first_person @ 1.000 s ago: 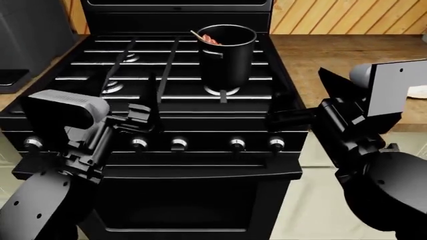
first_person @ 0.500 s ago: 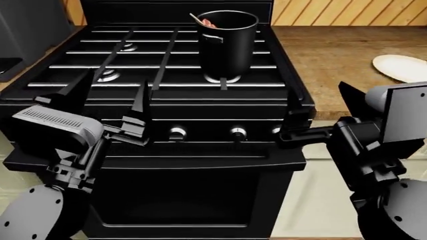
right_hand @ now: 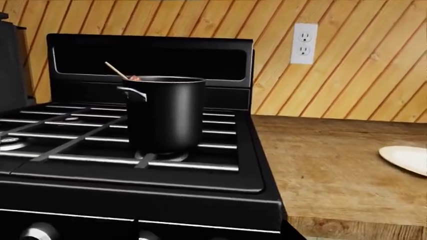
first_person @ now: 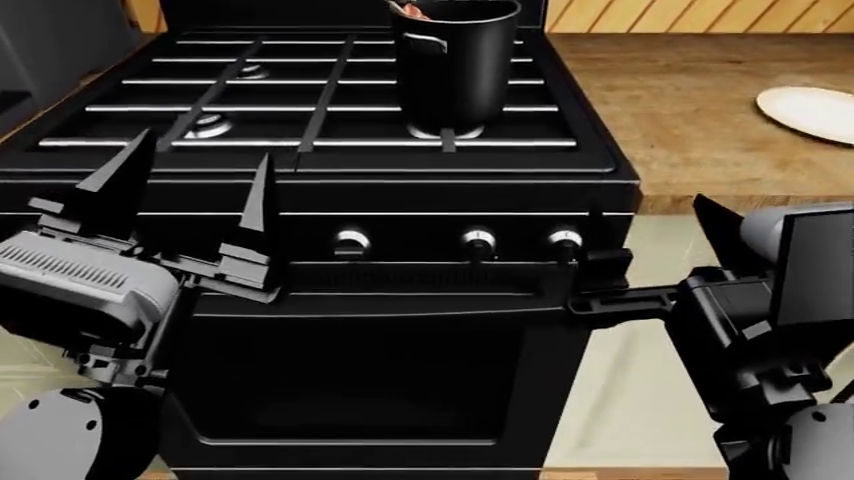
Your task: Frozen meat rests on a plate on the counter. Retrieve the meat and place it in a pot on a burner. Then turn the burner on.
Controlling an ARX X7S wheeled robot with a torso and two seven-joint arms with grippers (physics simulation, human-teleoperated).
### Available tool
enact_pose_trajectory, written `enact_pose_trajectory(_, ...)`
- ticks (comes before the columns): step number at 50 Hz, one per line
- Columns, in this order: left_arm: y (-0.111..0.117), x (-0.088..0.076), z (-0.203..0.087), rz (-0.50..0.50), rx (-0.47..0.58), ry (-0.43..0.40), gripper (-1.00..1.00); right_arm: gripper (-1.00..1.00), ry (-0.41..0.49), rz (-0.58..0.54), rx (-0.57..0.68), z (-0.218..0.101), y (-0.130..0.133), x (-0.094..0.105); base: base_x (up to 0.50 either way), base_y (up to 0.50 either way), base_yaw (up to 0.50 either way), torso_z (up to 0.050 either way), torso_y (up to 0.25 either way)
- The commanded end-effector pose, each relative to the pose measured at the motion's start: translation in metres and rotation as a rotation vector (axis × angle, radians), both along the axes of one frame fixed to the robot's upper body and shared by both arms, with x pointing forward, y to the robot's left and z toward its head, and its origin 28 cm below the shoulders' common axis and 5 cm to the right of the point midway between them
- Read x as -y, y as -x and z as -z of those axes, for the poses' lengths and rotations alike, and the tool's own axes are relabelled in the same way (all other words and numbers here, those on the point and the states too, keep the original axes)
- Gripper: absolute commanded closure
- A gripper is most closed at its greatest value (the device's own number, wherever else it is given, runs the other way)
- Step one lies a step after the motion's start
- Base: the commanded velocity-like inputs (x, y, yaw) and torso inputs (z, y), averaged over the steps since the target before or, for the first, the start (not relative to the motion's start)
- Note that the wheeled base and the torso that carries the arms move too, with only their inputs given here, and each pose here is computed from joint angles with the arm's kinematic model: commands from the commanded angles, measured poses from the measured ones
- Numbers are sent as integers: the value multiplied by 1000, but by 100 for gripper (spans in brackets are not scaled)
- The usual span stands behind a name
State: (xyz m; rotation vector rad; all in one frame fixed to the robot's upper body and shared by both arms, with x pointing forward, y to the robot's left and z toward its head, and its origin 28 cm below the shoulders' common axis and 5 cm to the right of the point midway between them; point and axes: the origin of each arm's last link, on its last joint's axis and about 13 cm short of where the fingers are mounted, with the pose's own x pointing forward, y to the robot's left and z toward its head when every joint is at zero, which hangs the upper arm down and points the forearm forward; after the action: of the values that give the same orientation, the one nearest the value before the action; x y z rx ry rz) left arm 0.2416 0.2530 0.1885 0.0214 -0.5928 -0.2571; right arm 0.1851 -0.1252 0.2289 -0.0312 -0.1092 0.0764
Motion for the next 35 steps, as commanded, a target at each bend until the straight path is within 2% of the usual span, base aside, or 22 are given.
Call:
enact_pose_trajectory(1, -1, -2, 1, -13, 18, 5, -100, -100, -5, 12, -37, 2, 5, -1, 0, 0, 0, -50, 53)
enact_pose_trajectory(35, 0, -1, 6, 18, 3, -7, -100, -100, 2, 25, -44, 5, 8, -2, 0, 0, 0, -50, 54)
